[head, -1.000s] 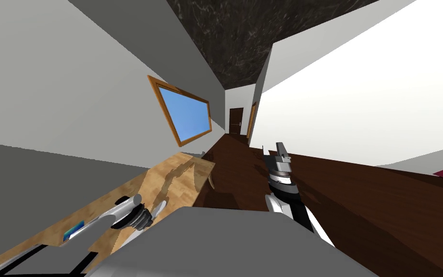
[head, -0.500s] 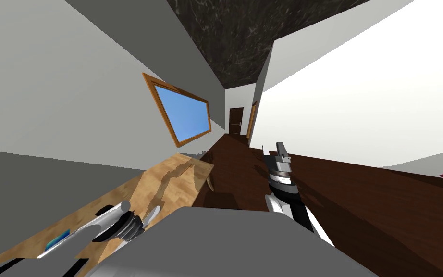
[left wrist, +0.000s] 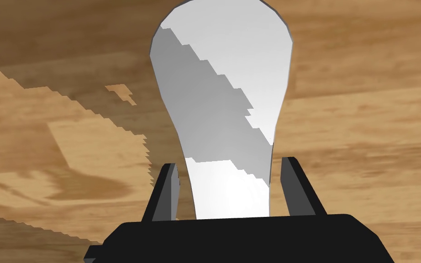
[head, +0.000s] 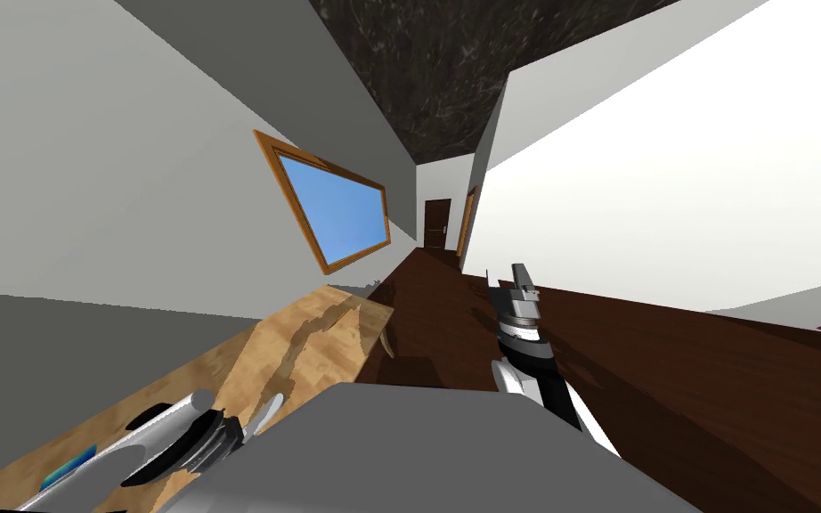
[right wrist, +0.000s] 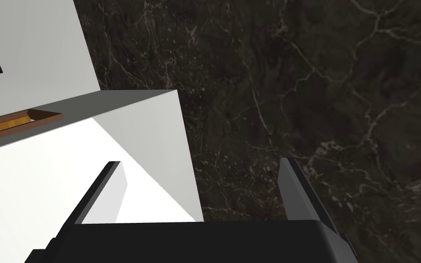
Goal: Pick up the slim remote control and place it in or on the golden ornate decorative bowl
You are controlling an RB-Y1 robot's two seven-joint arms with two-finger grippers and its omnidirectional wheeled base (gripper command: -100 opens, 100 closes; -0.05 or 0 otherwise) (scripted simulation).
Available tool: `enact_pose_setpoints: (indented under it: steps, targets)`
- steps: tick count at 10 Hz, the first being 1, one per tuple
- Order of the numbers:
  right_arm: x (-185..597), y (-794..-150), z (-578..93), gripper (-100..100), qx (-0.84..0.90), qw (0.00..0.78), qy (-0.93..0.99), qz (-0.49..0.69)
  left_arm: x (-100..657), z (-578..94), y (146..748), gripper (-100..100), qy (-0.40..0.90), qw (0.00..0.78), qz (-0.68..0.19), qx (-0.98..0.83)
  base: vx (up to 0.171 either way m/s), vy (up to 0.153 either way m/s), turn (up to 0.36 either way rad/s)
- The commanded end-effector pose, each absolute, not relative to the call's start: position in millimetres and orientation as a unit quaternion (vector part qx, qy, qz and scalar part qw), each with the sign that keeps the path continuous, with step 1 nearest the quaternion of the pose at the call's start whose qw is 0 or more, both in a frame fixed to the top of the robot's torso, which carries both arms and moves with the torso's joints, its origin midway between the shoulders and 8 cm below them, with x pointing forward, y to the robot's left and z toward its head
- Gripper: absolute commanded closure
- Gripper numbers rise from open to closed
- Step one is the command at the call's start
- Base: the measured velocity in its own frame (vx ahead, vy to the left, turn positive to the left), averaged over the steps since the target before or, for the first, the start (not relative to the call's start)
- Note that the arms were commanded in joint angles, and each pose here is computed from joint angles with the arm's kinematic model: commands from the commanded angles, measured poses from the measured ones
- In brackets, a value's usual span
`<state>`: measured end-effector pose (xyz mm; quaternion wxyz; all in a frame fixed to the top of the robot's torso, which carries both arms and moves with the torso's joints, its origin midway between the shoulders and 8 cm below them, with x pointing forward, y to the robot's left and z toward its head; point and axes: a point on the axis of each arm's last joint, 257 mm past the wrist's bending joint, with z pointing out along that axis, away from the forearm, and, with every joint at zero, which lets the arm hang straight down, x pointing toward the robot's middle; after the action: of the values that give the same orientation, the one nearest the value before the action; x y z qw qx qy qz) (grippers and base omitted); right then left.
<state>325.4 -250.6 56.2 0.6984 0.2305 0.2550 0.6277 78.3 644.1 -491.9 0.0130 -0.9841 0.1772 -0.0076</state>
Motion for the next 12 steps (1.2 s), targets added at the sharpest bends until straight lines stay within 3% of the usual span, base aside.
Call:
enact_pose_setpoints:
  steps: [1,3,4,5,12]
  targets:
    - [325,-251,56,0,0.23,0.698,0.255,0.628,72,-490,649,100,0.18,0.014,-0.008,-0.984,0.058,-0.031,0.008]
    - [325,-251,56,0,0.23,0.698,0.255,0.628,64,-490,651,100,0.173,0.014,-0.009,-0.985,0.054,-0.033,-0.001]
    - [325,-251,56,0,0.23,0.698,0.255,0.628,62,-490,652,0,0.174,0.015,-0.008,-0.985,0.005,-0.004,0.0]
    - [325,-251,56,0,0.23,0.698,0.255,0.628,68,-475,668,100,0.176,0.03,-0.01,-0.984,-0.03,-0.066,0.017]
    - [325,-251,56,0,0.23,0.698,0.255,0.628,81,-435,707,100,0.183,0.062,-0.014,-0.981,-0.04,-0.089,0.022]
